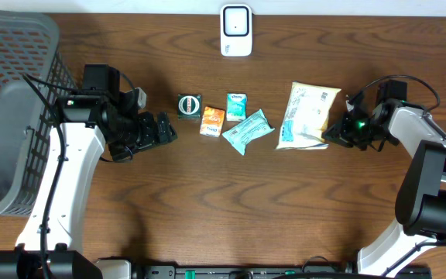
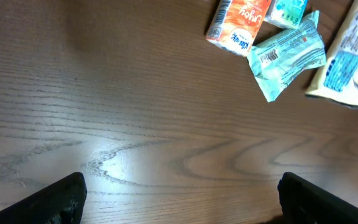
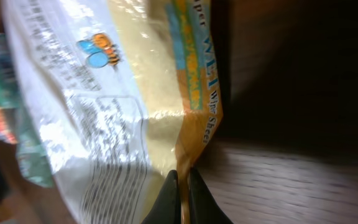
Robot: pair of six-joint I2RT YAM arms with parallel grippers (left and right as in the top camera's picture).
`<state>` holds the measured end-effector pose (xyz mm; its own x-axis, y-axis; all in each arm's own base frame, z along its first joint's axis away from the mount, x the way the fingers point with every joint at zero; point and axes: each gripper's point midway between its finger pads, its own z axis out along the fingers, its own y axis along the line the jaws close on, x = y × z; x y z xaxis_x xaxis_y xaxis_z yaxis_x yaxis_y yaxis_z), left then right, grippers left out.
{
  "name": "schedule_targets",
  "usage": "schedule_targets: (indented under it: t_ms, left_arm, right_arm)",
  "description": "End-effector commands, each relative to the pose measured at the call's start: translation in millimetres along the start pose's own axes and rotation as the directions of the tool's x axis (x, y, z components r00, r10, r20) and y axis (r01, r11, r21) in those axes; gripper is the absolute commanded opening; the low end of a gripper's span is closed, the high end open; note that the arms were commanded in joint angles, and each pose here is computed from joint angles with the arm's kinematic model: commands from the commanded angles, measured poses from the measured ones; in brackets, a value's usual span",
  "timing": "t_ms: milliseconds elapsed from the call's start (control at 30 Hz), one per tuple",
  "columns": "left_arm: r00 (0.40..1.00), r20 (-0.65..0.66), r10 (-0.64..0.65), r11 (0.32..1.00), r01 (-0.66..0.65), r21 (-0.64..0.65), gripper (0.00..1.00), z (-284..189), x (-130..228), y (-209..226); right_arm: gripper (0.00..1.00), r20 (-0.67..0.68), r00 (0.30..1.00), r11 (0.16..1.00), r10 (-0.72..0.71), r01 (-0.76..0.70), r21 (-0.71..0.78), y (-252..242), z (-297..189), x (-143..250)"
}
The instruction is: Scan the item barcode
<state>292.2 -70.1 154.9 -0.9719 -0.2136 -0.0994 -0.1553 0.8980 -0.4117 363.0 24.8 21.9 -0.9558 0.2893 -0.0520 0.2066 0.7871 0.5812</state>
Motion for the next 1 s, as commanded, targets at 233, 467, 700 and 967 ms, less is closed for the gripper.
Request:
schedule_targets:
  t_ms: [233, 467, 700, 967]
  left_arm:
    - [1.000, -0.012, 0.011, 1.000, -0.011, 0.003, 0.98, 2.5, 1.4, -0.3]
    - [1.000, -0.012, 0.011, 1.000, -0.011, 0.003, 0.98, 2.5, 1.4, -0.3]
    - [1.000, -0.012, 0.011, 1.000, -0.011, 0.003, 0.98, 2.5, 1.4, -0.3]
    - [1.000, -0.012, 0.011, 1.000, -0.011, 0.003, 0.98, 2.5, 1.4, -0.3]
  right_arm:
    - [0.41, -0.035, 0.999, 0.994, 0.028, -0.032, -0.105, 35.8, -21.2, -6.9]
    - [0.93, -0.080, 0.990, 0.990, 0.115, -0.121, -0.071, 41.0, -25.3, -0.8]
    - [0.99, -0.123, 0.950, 0.955, 0.287, -0.274, 0.113, 21.5, 0.8, 29.9]
    - [0.98, -0.095, 0.903, 0.906, 0.418, -0.408, 0.115, 27.3, 41.0, 47.3]
